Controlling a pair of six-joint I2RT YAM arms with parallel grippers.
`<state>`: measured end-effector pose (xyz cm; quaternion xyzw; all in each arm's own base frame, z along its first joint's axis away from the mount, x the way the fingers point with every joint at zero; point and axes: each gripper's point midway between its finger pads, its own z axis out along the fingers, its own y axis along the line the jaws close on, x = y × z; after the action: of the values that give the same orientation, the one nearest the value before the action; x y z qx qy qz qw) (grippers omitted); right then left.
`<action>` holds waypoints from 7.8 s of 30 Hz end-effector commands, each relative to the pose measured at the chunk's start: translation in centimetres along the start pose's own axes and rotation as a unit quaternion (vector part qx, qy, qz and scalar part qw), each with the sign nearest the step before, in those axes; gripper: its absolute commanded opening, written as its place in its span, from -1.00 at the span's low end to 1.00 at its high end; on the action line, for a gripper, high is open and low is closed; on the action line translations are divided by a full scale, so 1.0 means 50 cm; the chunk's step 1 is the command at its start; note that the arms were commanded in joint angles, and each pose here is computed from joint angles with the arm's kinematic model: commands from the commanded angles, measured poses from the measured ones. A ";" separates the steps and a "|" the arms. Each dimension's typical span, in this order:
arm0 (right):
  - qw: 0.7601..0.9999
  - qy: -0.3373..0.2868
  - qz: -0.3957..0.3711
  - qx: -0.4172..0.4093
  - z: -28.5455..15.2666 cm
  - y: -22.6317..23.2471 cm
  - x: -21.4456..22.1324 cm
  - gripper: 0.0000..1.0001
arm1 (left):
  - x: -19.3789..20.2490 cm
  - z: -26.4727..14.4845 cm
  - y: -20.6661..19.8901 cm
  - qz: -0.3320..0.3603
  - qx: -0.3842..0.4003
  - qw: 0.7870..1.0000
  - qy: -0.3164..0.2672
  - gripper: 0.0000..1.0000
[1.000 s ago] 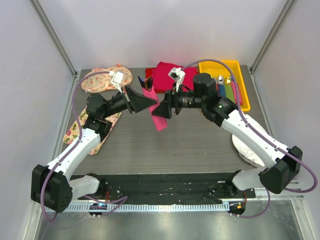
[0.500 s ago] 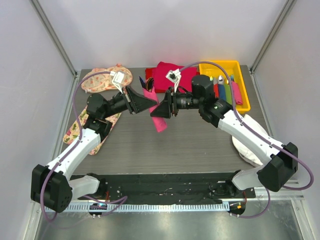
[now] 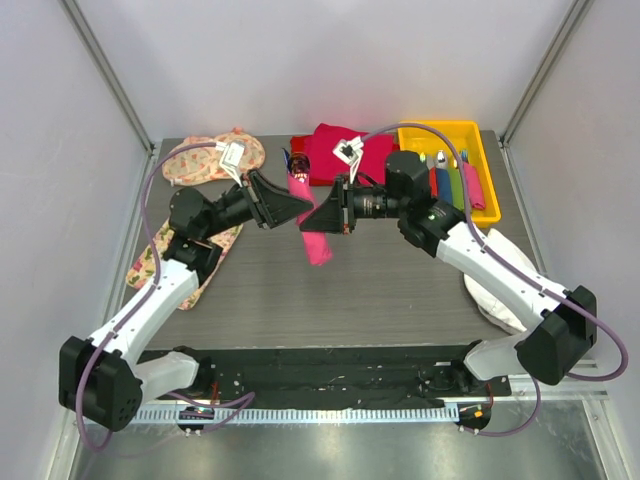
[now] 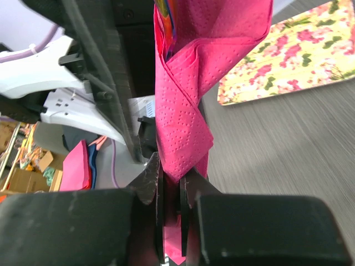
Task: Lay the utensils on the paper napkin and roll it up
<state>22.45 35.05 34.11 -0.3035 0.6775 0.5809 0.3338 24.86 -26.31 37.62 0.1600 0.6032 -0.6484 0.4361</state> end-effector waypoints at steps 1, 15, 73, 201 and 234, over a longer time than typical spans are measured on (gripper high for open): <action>0.998 -0.048 -0.039 0.015 -0.020 0.023 -0.045 -0.98 | -0.042 -0.013 -0.001 0.020 -0.038 0.998 -0.047 0.05; 0.996 -0.064 -0.052 0.018 -0.025 0.031 -0.062 -0.98 | 0.005 -0.012 0.036 -0.042 -0.049 0.998 -0.020 0.36; 0.999 0.001 0.022 0.029 -0.030 -0.024 0.082 -0.98 | -0.055 0.002 0.010 -0.026 0.003 0.998 -0.058 -1.00; 0.994 -0.111 -0.005 0.017 -0.060 -0.008 -0.144 0.21 | 0.018 -0.007 -0.009 -0.017 0.042 0.999 -0.004 -1.00; 0.990 -0.124 0.074 0.002 -0.043 -0.027 -0.124 0.17 | 0.003 0.017 -0.005 -0.018 0.042 0.999 -0.018 -1.00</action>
<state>27.91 33.24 36.75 -0.1756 0.6724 0.6255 0.3546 24.92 -27.33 34.53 0.1305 0.6127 -0.6801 0.3809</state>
